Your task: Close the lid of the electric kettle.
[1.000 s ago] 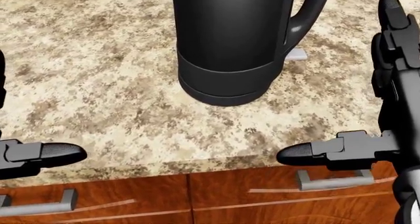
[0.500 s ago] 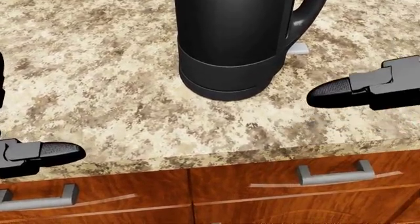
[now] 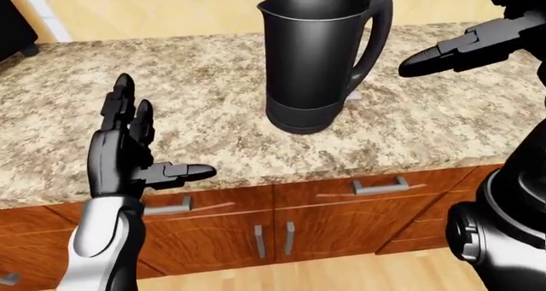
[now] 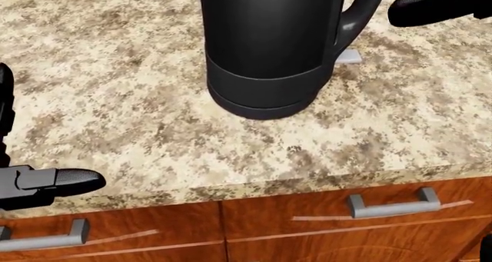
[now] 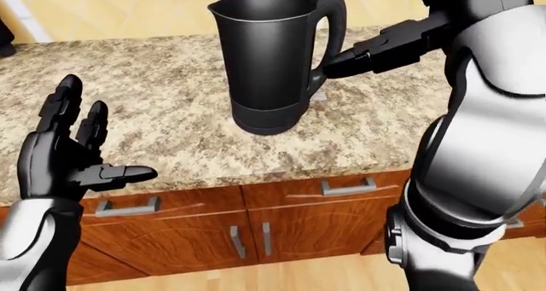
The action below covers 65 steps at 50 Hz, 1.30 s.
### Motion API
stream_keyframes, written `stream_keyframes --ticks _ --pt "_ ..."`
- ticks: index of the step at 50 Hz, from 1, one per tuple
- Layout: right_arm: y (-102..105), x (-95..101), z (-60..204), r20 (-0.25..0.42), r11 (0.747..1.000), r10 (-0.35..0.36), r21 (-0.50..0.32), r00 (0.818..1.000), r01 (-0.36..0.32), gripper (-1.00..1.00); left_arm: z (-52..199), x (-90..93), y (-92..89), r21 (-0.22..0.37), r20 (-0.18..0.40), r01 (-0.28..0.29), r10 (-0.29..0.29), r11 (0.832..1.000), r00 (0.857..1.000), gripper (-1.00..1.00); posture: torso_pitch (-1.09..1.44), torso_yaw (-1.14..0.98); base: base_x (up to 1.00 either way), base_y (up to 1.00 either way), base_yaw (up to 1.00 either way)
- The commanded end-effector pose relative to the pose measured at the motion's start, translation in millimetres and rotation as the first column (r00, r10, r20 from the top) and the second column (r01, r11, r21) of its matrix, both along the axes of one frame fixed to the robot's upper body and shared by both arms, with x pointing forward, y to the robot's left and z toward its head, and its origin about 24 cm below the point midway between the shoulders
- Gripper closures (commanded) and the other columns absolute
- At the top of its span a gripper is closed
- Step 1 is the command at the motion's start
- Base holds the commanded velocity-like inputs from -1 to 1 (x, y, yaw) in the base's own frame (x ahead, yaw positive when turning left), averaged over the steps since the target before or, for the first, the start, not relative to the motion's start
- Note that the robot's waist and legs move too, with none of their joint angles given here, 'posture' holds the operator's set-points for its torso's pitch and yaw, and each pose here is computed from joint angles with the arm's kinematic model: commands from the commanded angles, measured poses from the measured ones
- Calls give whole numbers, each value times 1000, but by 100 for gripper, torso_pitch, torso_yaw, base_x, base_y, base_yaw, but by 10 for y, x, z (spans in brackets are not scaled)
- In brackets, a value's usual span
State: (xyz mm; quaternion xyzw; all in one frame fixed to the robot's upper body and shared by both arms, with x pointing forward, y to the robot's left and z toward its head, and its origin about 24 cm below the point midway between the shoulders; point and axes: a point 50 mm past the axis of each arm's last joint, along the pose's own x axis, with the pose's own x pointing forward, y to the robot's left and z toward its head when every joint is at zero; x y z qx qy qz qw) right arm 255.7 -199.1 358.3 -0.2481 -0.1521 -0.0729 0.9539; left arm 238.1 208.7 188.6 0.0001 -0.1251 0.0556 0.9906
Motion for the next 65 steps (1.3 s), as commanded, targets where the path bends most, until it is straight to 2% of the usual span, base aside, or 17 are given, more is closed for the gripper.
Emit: stream_keyframes --ticks 1,20,59,65 --pt "7 -54 140 66 1000 -6 -23 998 7 -100 146 -47 -15 22 85 3 -4 1000 996 -100 0 0 0 0 0" --pt "171 216 371 70 999 21 -52 997 -17 -100 172 -64 -20 20 86 3 -5 1000 996 -100 0 0 0 0 0" --pt "277 650 322 19 996 25 -84 999 -24 -100 170 -66 -31 20 86 5 -7 1000 996 -100 0 0 0 0 0" --pt "344 627 372 21 994 41 -100 999 -39 -100 171 -66 -25 21 86 3 -5 1000 996 -100 0 0 0 0 0"
